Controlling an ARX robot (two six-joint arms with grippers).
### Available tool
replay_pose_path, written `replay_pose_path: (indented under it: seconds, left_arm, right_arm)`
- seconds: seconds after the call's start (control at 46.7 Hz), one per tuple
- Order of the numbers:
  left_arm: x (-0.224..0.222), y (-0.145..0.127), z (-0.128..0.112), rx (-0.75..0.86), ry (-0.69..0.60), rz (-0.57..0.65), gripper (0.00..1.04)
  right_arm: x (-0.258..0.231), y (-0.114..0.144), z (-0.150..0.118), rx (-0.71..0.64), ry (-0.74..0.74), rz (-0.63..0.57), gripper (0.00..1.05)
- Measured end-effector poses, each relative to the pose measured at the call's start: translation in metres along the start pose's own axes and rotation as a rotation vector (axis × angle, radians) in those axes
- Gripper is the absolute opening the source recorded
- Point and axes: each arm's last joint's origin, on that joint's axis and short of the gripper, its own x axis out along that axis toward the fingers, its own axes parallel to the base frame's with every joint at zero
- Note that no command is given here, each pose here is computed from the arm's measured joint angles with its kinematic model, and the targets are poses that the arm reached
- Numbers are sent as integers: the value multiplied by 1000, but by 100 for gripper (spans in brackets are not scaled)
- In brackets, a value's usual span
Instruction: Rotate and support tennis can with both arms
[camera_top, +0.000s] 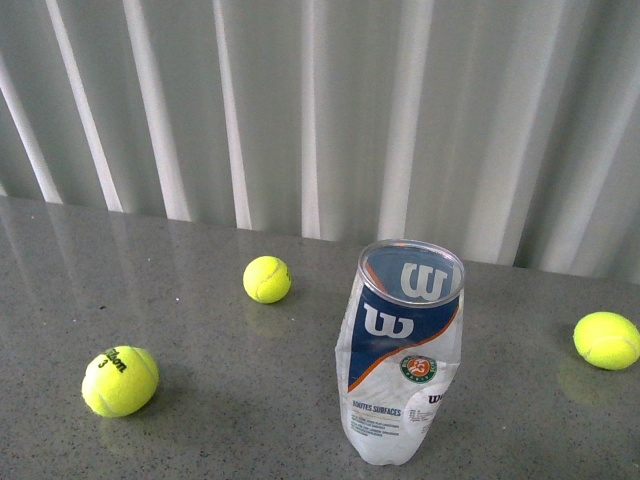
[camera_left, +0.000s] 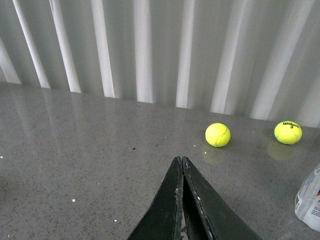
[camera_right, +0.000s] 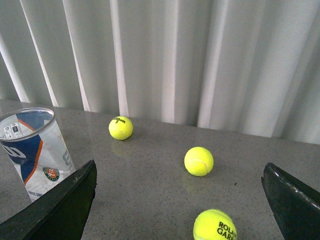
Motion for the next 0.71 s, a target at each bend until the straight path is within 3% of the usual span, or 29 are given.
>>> replay_pose_path:
  seconds: [0.514, 0.706]
  left_arm:
    - [-14, 0, -3, -2, 6, 0, 4]
    - [-14, 0, -3, -3, 6, 0, 33]
  right_arm:
    - [0, 0, 0, 0, 0, 0, 98]
    - [0, 0, 0, 0, 0, 0, 98]
